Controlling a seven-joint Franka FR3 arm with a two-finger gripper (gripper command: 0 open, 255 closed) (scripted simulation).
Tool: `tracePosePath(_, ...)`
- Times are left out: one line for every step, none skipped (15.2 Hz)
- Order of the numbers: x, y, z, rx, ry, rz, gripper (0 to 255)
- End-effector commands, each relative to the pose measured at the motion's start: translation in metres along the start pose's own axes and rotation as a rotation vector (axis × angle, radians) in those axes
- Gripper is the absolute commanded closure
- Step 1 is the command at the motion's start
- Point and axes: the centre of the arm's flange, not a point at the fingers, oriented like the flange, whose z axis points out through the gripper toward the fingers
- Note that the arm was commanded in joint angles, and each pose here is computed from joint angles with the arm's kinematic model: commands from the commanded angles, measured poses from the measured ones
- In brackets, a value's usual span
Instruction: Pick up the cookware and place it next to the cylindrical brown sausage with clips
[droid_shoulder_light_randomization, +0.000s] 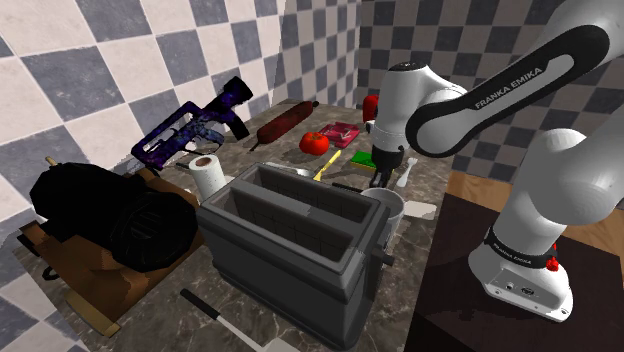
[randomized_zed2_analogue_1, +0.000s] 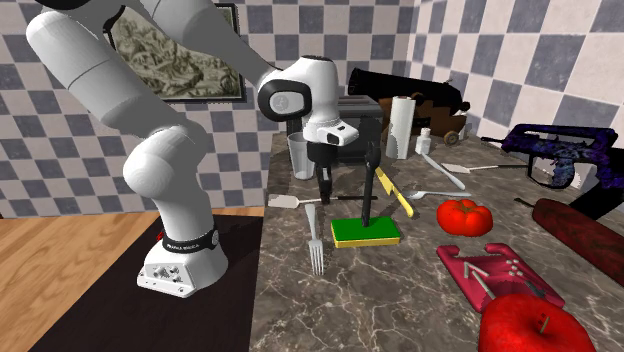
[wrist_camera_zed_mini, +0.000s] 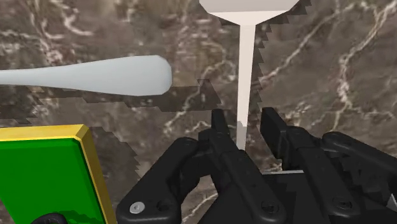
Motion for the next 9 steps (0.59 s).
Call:
tracePosePath(0.0,0.0,0.0,0.0,0.0,0.0,255)
tracePosePath(0.0,0.0,0.0,0.0,0.0,0.0,255)
tracePosePath(0.0,0.0,0.0,0.0,0.0,0.0,255)
tracePosePath(0.0,0.0,0.0,0.0,0.0,0.0,255)
tracePosePath(0.0,0.0,0.0,0.0,0.0,0.0,255)
tracePosePath(0.0,0.0,0.0,0.0,0.0,0.0,255)
tracePosePath(0.0,0.0,0.0,0.0,0.0,0.0,255)
tracePosePath(0.0,0.0,0.0,0.0,0.0,0.0,255)
tracePosePath(0.0003,0.0,-0.0052,0.0,0.0,0.0,255)
